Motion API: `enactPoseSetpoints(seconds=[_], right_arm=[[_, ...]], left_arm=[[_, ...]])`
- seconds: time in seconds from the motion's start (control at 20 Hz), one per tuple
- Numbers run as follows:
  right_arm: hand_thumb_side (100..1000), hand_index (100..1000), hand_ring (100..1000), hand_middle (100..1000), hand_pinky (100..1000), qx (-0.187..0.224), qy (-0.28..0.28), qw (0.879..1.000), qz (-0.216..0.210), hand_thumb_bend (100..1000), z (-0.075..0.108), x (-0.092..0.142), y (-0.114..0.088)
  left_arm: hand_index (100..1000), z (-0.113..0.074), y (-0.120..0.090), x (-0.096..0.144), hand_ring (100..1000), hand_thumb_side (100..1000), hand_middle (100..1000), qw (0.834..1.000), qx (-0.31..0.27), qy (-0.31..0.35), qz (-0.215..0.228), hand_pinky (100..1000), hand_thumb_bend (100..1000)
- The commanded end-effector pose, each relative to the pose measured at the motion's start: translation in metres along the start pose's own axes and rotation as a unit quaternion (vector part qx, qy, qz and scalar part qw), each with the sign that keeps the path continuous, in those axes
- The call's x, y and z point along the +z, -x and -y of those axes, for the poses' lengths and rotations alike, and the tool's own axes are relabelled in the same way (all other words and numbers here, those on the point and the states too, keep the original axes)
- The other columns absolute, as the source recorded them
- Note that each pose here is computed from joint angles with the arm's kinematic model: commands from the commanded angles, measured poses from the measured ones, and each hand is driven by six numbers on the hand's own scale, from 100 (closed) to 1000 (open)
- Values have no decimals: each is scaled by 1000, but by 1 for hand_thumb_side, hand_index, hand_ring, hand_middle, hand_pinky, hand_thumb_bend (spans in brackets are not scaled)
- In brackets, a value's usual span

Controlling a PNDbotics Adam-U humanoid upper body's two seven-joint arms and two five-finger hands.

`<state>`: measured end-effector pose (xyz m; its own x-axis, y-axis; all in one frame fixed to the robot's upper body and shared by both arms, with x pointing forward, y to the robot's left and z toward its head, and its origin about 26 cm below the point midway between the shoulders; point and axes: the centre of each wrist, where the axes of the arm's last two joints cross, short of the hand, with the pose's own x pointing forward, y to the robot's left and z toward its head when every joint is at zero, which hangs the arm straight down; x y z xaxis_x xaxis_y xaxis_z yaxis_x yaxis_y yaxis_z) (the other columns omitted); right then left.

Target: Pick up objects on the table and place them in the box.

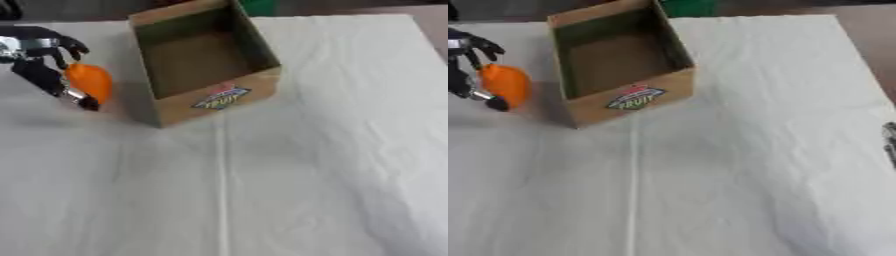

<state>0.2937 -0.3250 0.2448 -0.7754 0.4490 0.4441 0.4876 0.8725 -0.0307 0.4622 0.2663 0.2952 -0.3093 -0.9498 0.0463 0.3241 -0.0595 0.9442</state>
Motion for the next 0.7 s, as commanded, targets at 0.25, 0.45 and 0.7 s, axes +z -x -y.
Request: enactPoseSetpoints(seconds=[0.25, 0.45, 0.7], right_arm=[[1000, 839, 796, 775, 779, -2, 4, 1000, 13, 100, 2, -7, -6], [1000, 837, 796, 774, 779, -3, 4, 1000, 13, 100, 2, -7, -6], [1000, 837, 796, 773, 780, -3, 4, 1000, 11, 100, 2, -6, -5]], left_arm=[[886, -4, 2, -2, 703, 562, 768, 1000, -2, 2, -11, 477, 700], [811, 0, 4, -5, 640, 403, 722, 1000, -2, 3, -17, 400, 163], [793, -1, 4, -4, 635, 429, 728, 999, -26, -3, -32, 387, 100]])
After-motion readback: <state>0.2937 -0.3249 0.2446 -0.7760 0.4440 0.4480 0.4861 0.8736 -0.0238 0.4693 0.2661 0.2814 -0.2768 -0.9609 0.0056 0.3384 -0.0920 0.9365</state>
